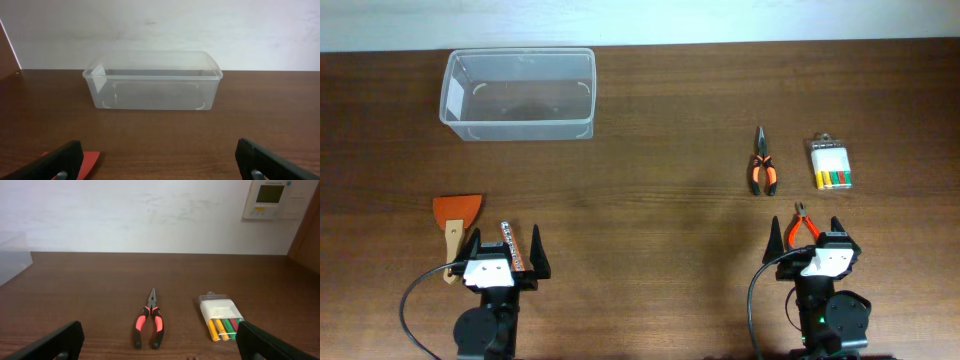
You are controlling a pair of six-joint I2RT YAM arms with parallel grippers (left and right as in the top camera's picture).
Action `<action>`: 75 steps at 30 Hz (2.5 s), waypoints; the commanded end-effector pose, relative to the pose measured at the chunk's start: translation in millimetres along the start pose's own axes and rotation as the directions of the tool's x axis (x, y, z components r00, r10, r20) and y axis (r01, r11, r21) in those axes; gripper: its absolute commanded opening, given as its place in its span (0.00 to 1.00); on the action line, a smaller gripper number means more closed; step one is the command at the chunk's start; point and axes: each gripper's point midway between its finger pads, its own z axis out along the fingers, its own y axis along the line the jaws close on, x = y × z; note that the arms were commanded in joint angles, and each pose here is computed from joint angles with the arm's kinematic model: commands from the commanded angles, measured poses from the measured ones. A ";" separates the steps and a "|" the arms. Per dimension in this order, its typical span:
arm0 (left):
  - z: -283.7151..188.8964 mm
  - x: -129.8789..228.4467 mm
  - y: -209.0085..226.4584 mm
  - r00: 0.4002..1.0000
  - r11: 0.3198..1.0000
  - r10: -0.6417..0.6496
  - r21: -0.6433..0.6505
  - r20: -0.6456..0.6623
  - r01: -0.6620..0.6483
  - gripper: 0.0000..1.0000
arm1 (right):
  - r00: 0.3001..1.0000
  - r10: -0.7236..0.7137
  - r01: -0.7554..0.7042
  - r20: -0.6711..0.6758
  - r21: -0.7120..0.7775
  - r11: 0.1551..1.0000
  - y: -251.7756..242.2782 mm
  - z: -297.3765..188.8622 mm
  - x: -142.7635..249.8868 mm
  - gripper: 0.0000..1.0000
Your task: Pack container
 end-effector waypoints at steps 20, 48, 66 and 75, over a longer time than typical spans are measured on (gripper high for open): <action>-8.9 -87.9 -28.3 0.995 0.986 -0.056 0.155 -0.083 0.068 0.99 | 0.922 0.194 -0.297 -0.334 -0.290 0.910 62.6 -11.8 -27.8 0.99; 178.8 -130.2 -85.8 0.744 0.943 0.075 0.289 -0.664 0.162 0.32 | 0.549 -0.005 -0.212 -0.836 -0.145 0.967 49.6 7.5 -87.4 0.43; 296.4 -19.8 -102.2 0.619 0.976 0.142 0.213 -0.772 0.042 0.02 | 0.602 -0.023 -0.195 -0.798 -0.174 0.965 51.6 26.7 -93.6 0.04; 290.5 19.2 -97.2 0.527 0.979 0.160 0.202 -0.834 0.023 0.02 | 0.592 -0.023 -0.197 -0.805 -0.172 0.965 51.5 24.5 -91.9 0.04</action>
